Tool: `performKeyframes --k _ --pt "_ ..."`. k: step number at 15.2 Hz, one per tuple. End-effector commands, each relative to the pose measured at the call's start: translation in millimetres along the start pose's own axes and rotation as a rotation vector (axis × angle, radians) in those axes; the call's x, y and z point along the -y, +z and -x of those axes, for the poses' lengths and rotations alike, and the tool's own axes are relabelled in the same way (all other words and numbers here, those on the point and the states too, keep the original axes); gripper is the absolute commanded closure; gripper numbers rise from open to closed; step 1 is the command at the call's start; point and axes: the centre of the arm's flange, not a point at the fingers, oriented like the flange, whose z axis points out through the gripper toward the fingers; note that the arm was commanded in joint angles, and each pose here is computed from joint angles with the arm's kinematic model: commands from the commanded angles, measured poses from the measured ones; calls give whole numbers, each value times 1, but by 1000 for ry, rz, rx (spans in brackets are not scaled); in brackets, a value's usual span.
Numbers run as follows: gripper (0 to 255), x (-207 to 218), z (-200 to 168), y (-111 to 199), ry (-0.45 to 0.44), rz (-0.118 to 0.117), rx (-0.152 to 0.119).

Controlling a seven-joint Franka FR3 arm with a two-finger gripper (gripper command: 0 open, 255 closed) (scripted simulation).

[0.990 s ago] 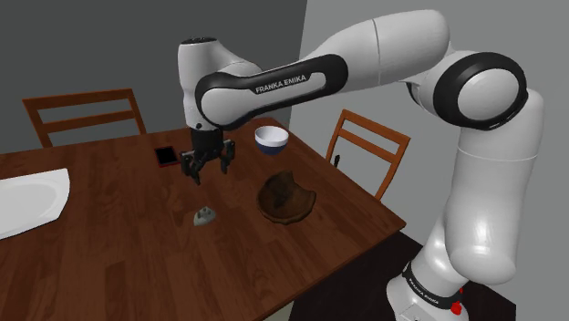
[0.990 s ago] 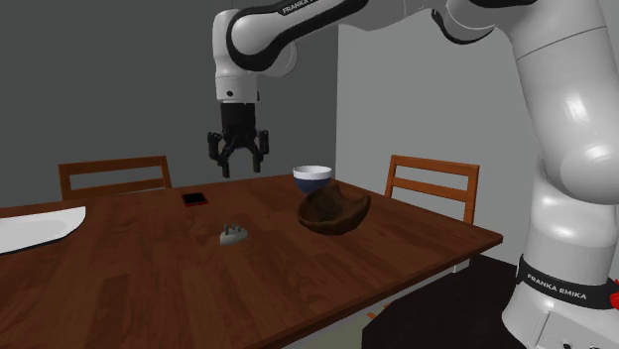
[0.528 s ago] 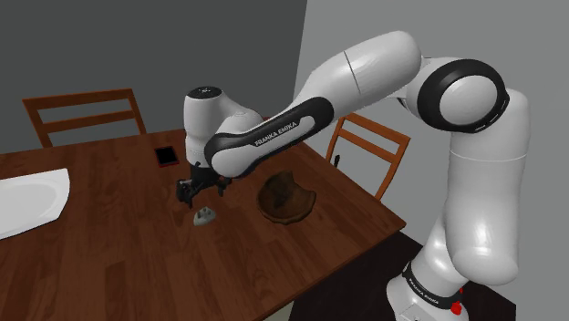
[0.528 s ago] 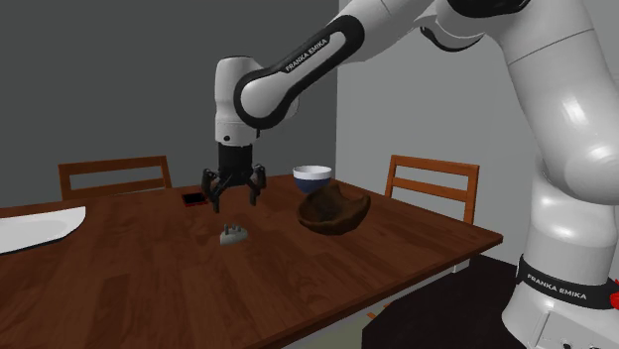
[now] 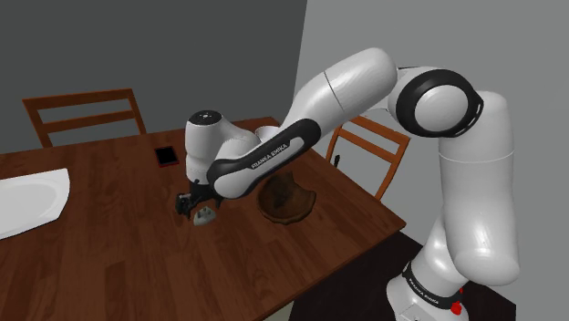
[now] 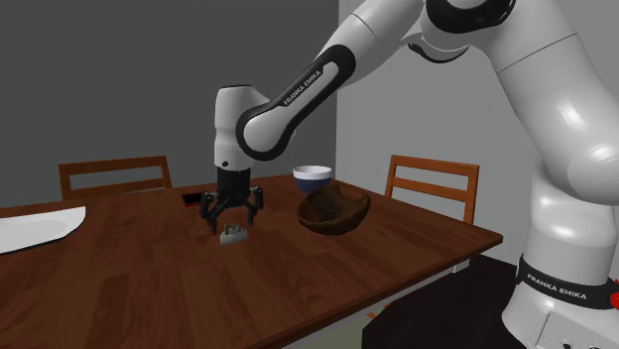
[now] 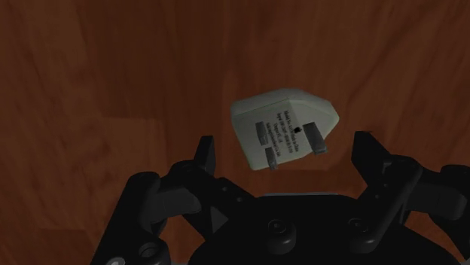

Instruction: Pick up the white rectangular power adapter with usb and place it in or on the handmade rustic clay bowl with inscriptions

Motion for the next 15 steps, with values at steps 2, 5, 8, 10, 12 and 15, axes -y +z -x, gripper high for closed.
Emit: performKeyframes --k 2,5,8,10,12,15 --pt "0 0 0 8 0 0 0" --pt "0 0 0 8 0 0 0" --pt "0 0 0 8 0 0 0" --pt "255 0 0 8 0 0 0" --pt "255 0 0 8 0 0 0" --pt "255 0 0 8 0 0 0"
